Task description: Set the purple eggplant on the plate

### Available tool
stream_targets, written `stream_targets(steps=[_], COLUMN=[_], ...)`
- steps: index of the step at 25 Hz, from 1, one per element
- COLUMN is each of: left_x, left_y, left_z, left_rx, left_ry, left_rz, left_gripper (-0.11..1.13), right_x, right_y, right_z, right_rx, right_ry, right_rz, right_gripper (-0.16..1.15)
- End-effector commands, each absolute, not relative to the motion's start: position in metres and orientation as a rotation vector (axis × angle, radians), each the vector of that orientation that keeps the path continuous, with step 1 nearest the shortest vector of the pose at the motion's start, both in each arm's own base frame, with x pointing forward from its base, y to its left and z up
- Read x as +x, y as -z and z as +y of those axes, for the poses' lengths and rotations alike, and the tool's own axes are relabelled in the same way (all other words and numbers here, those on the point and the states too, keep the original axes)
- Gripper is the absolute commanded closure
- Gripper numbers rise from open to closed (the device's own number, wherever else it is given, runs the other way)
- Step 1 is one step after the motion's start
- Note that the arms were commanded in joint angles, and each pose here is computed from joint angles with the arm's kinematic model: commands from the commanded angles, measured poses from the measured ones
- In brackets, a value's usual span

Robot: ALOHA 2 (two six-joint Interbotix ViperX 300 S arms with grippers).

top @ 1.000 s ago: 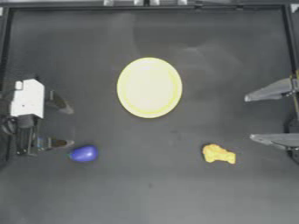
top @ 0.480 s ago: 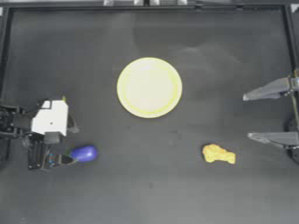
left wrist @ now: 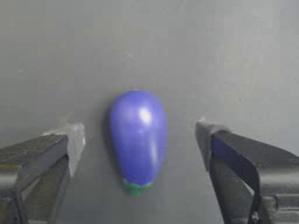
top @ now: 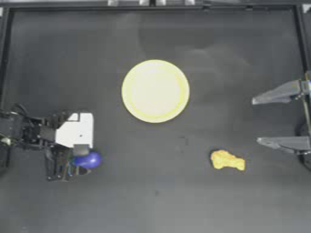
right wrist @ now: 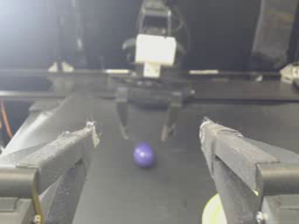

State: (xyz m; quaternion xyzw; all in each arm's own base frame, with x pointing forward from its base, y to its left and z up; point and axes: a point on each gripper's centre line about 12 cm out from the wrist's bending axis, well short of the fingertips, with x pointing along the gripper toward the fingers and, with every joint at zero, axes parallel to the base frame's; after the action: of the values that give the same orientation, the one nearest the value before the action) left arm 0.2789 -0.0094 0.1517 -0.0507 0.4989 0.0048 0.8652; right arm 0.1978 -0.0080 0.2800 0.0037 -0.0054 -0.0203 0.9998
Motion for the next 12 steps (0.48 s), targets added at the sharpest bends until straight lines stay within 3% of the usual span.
stream_targets(steps=[1, 12], left_x=[0.288, 0.296], left_y=[-0.156, -0.132], left_z=[-0.011, -0.011], left_rx=[-0.102, -0.099], left_ry=[-0.005, -0.011], left_rz=[1.032, 1.113], left_gripper=[-0.01, -0.01], right_x=[0.201, 0.201], right_y=[-0.288, -0.287], right_z=[-0.009, -0.009], right_rx=[0.013, 0.013], right_ry=[0.043, 0.043], right_rz=[-0.028, -0.025], right_gripper=[-0.02, -0.02])
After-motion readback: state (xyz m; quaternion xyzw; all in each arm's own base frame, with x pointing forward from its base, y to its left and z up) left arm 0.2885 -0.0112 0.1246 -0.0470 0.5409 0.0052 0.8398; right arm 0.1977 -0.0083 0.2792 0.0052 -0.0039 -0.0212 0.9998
